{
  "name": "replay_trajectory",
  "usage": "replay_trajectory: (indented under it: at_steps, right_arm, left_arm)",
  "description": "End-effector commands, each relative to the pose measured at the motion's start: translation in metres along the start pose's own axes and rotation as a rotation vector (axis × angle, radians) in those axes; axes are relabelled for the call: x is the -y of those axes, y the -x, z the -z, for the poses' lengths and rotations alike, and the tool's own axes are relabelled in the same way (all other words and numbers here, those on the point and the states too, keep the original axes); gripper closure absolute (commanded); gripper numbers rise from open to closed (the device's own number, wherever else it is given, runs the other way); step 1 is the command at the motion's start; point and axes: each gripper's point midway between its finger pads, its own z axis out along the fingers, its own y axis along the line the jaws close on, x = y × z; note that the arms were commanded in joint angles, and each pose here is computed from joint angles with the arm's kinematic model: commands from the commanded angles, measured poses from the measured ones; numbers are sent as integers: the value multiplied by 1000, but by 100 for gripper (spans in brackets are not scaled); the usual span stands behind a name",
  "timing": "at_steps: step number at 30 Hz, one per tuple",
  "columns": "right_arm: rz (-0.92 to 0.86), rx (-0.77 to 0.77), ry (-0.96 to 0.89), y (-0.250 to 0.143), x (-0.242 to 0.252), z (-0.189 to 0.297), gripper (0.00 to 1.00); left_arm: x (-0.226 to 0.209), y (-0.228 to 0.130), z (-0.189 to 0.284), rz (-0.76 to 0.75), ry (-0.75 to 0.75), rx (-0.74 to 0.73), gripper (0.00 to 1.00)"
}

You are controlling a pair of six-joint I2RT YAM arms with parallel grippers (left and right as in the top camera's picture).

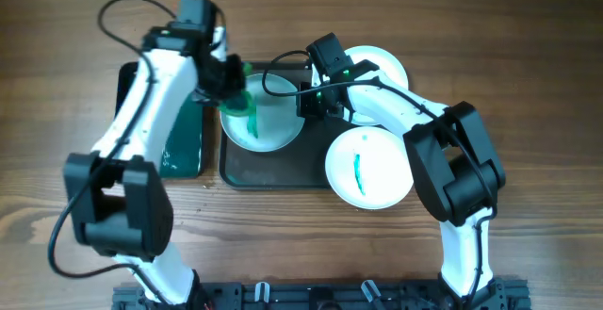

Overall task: Clean dirty plates on tray and stack at the side
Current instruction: 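Lift the sponge with the left gripper and move it over the left plate, then scrub the left plate with the sponge held in the left gripper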

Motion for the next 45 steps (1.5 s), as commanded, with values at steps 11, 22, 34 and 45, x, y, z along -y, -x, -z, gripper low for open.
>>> replay_trajectory:
  at_steps: [11, 22, 34, 45]
  right_arm:
    - [-39, -45, 17, -5, 11, -7, 96]
    - [-38, -43, 18, -4, 11, -7, 96]
    - [-39, -45, 25, -5, 10, -7, 96]
    - [-39, -44, 25, -5, 10, -7, 96]
  left_arm:
    - [-26, -45, -104, 120, 308, -179, 96]
    - [-40, -16, -103, 102, 383, -45, 96]
    - [78, -57, -104, -328, -301, -262, 96]
    - [-31, -46, -99, 81, 398, -152, 96]
